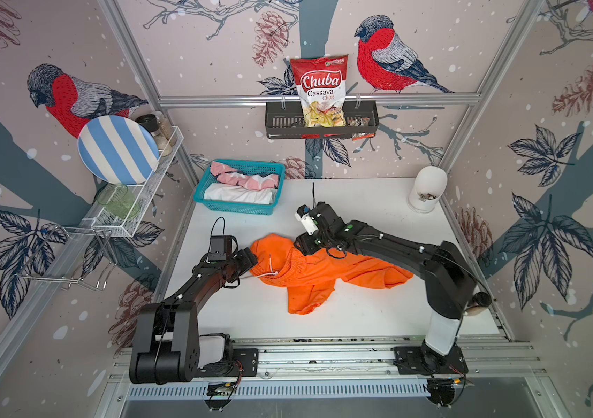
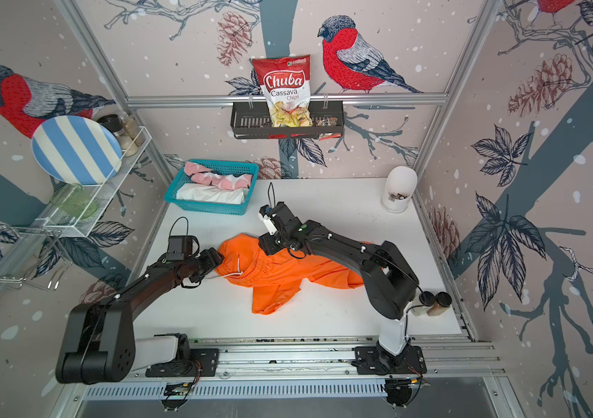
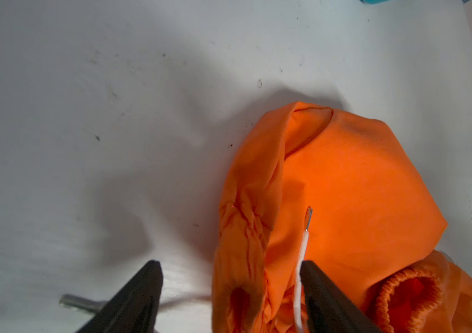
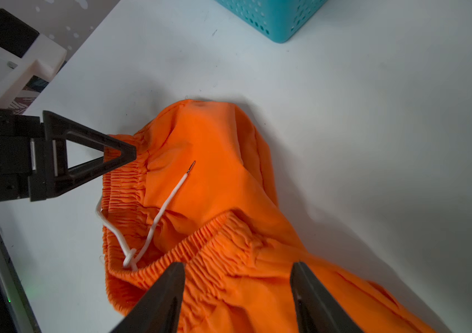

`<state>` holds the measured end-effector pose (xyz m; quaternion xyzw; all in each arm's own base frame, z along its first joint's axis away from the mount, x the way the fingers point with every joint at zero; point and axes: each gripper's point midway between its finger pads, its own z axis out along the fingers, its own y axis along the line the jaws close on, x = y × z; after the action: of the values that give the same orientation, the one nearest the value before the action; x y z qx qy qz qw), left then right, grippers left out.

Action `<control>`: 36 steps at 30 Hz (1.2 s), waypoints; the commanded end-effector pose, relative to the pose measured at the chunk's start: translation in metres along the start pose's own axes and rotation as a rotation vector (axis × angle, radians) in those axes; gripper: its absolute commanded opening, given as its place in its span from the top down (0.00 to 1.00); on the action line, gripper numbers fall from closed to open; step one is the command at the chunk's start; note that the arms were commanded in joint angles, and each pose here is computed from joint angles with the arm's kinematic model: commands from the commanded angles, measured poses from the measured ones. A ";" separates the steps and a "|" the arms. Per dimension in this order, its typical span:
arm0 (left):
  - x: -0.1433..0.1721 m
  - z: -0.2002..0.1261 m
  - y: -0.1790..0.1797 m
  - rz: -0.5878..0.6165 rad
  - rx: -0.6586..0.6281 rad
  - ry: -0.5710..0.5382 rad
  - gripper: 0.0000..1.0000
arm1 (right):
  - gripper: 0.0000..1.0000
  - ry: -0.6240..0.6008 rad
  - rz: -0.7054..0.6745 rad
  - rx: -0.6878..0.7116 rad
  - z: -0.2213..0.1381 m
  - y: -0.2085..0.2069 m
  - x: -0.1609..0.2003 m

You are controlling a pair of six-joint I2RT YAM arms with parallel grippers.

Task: Roll up the shorts
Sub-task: Flatten out the shorts at the center of the board.

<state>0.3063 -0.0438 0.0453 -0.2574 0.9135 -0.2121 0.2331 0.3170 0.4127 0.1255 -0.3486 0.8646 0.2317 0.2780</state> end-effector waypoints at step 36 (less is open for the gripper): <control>-0.220 -0.384 -0.182 0.172 0.265 -0.953 1.00 | 1.00 -0.771 -0.059 0.075 -0.214 0.023 -0.278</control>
<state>0.3509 0.0269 0.4760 -0.2108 0.7156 -0.2100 0.6320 0.3991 0.4275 0.4142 -0.2444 0.7504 0.2713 0.5510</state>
